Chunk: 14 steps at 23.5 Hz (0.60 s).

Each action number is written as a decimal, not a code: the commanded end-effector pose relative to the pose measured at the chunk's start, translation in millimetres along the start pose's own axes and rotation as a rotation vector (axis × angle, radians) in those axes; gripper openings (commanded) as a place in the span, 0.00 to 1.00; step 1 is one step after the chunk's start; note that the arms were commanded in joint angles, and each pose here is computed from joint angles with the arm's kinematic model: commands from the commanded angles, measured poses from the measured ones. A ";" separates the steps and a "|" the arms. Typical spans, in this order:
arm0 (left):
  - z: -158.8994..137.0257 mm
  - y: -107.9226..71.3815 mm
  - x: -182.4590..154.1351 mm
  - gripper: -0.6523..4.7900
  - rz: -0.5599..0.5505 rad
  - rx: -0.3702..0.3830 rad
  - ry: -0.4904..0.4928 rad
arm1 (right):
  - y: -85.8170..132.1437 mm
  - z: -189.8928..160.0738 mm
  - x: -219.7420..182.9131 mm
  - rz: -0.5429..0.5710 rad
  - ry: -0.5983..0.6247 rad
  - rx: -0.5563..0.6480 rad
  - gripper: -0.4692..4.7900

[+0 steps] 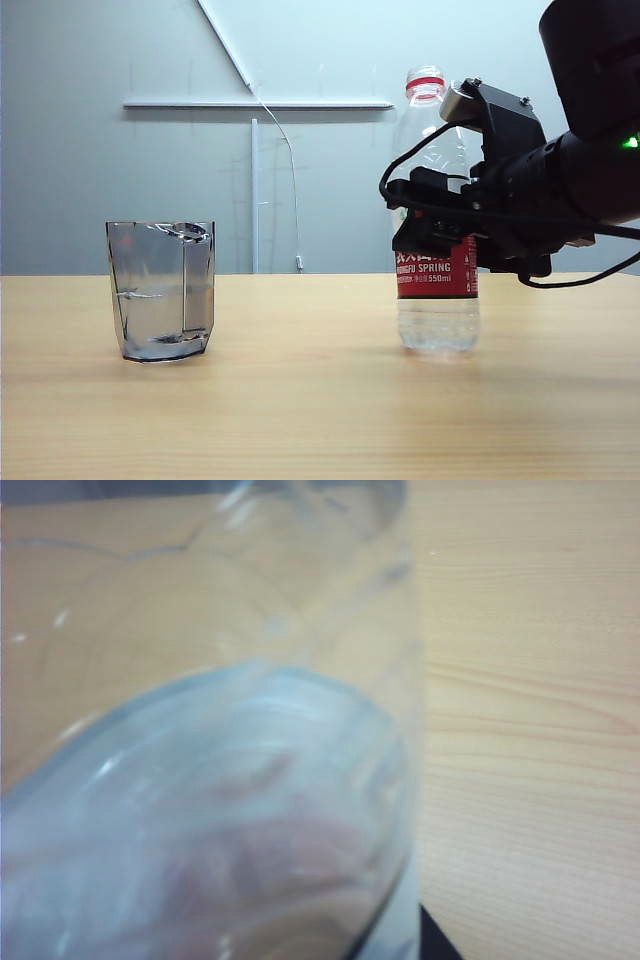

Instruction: Pick up the mineral water bottle on the table and pour water into the mug until it's half full.

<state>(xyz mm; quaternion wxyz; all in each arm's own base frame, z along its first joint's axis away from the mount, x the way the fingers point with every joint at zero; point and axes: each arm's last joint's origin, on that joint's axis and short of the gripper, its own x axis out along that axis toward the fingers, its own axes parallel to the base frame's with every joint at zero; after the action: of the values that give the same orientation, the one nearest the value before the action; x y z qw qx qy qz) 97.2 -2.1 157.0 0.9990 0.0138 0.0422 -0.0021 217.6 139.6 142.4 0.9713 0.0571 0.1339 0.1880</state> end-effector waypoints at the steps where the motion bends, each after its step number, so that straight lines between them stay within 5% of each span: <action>1: 2.1 -0.2 -0.1 0.12 -0.005 -0.003 -0.015 | 0.2 -0.1 -0.6 0.000 0.002 -0.005 0.62; 8: 2.1 -0.1 -0.1 0.12 -0.004 -0.003 -0.015 | -3.5 -8.6 -10.6 0.001 -0.003 -0.003 0.97; 14: 2.1 -0.1 -0.1 0.12 -0.004 -0.003 -0.015 | -3.1 -7.9 -20.8 0.016 -0.018 0.000 1.00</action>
<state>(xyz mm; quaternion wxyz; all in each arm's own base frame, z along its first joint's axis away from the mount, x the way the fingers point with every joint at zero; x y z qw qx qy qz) 97.2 -2.1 157.0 0.9990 0.0138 0.0420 -0.0021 200.0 129.0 136.1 0.9708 0.0547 0.1358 0.1900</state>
